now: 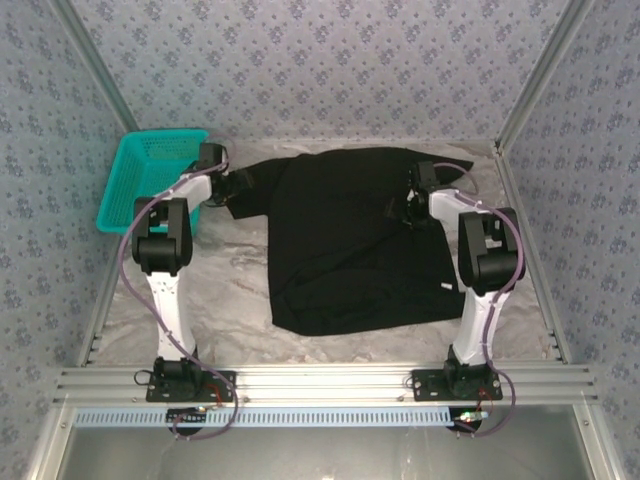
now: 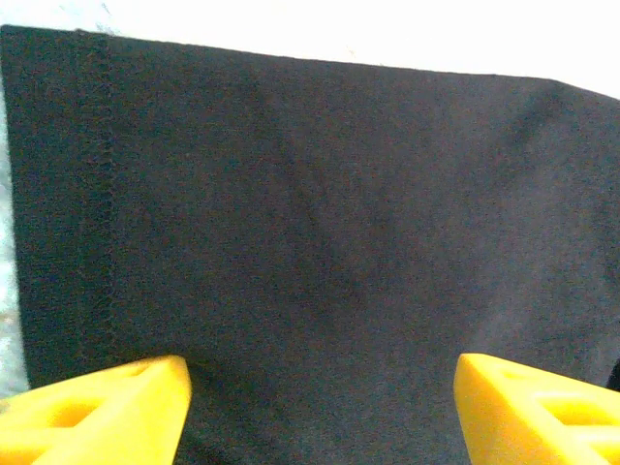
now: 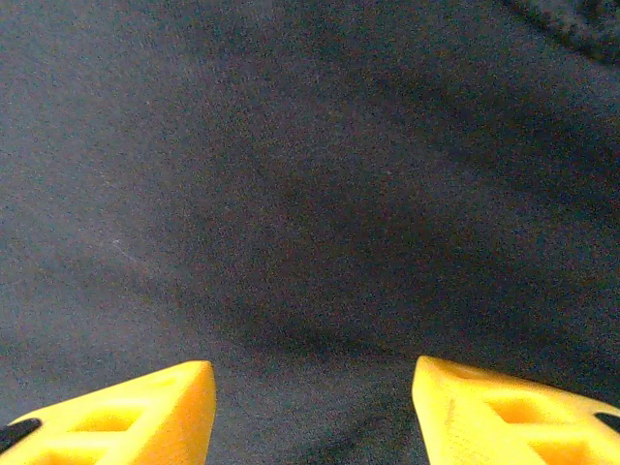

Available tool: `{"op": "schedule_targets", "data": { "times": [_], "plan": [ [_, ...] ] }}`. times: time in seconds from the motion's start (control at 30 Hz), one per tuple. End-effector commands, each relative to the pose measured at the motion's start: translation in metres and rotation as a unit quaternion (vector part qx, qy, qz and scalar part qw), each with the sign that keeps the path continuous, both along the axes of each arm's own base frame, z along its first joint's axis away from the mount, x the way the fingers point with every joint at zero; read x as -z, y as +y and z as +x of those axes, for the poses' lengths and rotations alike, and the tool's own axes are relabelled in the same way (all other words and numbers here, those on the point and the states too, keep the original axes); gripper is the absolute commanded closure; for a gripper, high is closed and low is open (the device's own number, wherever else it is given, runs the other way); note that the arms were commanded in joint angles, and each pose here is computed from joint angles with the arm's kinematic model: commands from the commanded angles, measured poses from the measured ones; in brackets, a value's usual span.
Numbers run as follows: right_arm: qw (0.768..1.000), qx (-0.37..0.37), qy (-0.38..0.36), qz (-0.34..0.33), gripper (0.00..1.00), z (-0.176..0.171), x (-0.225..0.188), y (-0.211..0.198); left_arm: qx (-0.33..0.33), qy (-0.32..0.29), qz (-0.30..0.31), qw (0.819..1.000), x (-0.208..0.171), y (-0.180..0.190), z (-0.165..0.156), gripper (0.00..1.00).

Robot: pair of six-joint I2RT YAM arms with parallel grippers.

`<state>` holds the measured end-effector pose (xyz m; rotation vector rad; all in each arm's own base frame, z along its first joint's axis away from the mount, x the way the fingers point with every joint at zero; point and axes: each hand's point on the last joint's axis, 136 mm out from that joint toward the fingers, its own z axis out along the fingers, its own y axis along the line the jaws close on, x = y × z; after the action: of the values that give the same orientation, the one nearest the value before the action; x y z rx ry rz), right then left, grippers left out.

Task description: Fold the inside-out t-shirt

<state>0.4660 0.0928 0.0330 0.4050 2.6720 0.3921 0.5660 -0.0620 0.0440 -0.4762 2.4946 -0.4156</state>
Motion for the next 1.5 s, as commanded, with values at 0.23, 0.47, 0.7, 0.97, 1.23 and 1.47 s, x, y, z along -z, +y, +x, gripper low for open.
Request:
{"op": "schedule_targets", "data": {
  "times": [0.23, 0.47, 0.7, 0.97, 1.23, 1.47],
  "plan": [
    [0.992, -0.086, -0.071, -0.051, 0.30, -0.043, -0.093, 0.004, 0.064, -0.095, -0.039, 0.993, -0.090, -0.041, 0.012, 0.15],
    [0.994, -0.075, -0.066, -0.044, 0.28, -0.125, -0.106, -0.017, 0.220, -0.151, -0.072, 0.961, -0.135, -0.133, -0.088, 0.13],
    [0.996, -0.038, -0.078, -0.035, 0.28, -0.140, -0.117, -0.047, 0.546, -0.132, 0.028, 0.827, -0.092, -0.276, -0.278, 0.29],
    [0.996, -0.025, -0.080, -0.016, 0.28, -0.139, -0.111, -0.053, 0.667, -0.052, 0.081, 0.739, -0.021, -0.326, -0.339, 0.45],
    [0.997, -0.028, -0.077, -0.010, 0.28, -0.140, -0.109, -0.054, 0.697, -0.025, 0.105, 0.709, 0.011, -0.343, -0.331, 0.39],
    [0.997, -0.026, -0.078, -0.009, 0.28, -0.142, -0.108, -0.055, 0.707, -0.012, 0.133, 0.695, 0.029, -0.344, -0.335, 0.31]
  ]
}}
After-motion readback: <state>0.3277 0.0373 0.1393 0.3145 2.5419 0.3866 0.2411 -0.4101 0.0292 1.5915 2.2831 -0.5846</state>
